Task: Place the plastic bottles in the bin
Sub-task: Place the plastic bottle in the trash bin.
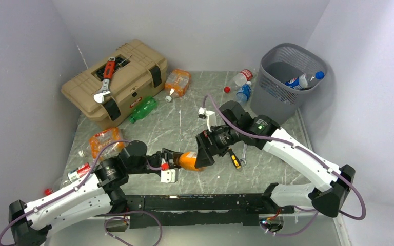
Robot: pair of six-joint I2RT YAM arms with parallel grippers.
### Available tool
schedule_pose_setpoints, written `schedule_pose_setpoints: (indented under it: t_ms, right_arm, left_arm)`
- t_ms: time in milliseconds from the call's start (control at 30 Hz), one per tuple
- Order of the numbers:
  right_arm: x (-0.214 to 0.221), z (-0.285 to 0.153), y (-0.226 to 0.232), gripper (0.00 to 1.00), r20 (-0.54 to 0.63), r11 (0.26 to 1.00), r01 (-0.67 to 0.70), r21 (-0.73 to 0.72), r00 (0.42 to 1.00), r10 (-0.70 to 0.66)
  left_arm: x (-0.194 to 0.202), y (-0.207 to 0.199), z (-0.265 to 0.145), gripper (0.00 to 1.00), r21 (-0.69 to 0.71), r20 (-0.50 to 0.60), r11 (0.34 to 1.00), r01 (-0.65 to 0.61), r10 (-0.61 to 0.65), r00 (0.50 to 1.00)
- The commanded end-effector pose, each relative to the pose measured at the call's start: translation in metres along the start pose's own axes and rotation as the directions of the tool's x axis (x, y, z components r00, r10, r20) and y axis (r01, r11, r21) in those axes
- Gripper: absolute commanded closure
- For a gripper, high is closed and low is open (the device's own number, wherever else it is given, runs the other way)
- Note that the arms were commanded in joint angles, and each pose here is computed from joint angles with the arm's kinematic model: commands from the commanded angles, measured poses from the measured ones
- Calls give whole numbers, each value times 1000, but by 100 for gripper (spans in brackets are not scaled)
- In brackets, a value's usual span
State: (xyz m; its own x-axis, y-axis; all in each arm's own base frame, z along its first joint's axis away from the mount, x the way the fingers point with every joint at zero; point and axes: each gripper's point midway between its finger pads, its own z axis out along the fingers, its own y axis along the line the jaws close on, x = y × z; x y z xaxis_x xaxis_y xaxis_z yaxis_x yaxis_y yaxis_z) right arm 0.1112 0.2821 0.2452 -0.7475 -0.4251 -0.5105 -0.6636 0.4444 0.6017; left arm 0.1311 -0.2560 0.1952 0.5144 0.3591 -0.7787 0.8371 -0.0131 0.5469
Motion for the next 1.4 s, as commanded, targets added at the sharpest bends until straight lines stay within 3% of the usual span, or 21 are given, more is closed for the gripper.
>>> schedule_pose_setpoints:
  t_ms: [0, 333, 433, 600, 700, 767, 800, 833, 867, 900, 1000, 1100, 1200, 1267, 1367]
  right_arm:
    - [18, 7, 7, 0, -86, 999, -7, -48, 996, 2]
    - [13, 35, -6, 5, -163, 1000, -8, 14, 987, 10]
    - [13, 37, -9, 13, -172, 1000, 1, 21, 985, 3]
    - [8, 37, -6, 44, -143, 1000, 19, 7, 990, -17]
    - [4, 33, 0, 58, -111, 999, 34, -16, 993, -35]
    - [0, 29, 5, 64, -85, 999, 48, -26, 995, -50]
    - [-3, 26, 7, 65, -67, 998, 54, -27, 996, -56]
    - [-6, 23, 9, 66, -49, 998, 62, -22, 997, -63]
    - [-11, 19, 11, 67, -24, 997, 74, -13, 997, -74]
    - [-17, 13, 13, 67, 7, 996, 90, 1, 996, -90]
    - [-47, -20, 19, 67, 175, 985, 145, 99, 971, -161]
    - [-93, -78, 15, 66, 427, 942, 120, 313, 868, -253]
    - [-126, -149, -1, 66, 641, 861, -29, 508, 680, -356]
    - [-135, -188, -14, 66, 708, 797, -143, 587, 568, -419]
    - [-141, -232, -37, 66, 742, 677, -330, 658, 437, -508]
  left_arm:
    - [0, 2, 2, 100, -2, -1, 998, -57, 57, 998]
    - [3, -1, 3, 100, 13, -7, 998, -63, 63, 998]
    - [4, -2, 3, 100, 15, -7, 998, -63, 63, 998]
    - [4, -2, 5, 100, 22, -14, 998, -52, 53, 999]
    - [3, 1, 5, 83, 3, -12, 999, -38, 38, 999]
    - [1, 3, 4, 75, -8, -6, 1000, -29, 29, 1000]
    - [0, 6, 4, 66, -21, -4, 1000, -23, 22, 1000]
    - [-1, 9, 3, 44, -41, -2, 999, -11, 11, 1000]
    - [-3, 13, 1, 8, -64, -1, 998, 2, -2, 1000]
    - [-5, 17, 0, 1, -84, 0, 996, 21, -21, 1000]
    - [-19, 35, -9, 1, -173, 39, 983, 63, -57, 998]
    - [-35, 50, -22, 1, -268, 124, 957, 110, -79, 989]
    - [-49, 73, -39, 1, -383, 206, 905, 186, -112, 972]
    - [-52, 91, -54, 1, -467, 236, 849, 245, -148, 960]
    - [-48, 117, -77, 1, -588, 300, 702, 402, -272, 914]
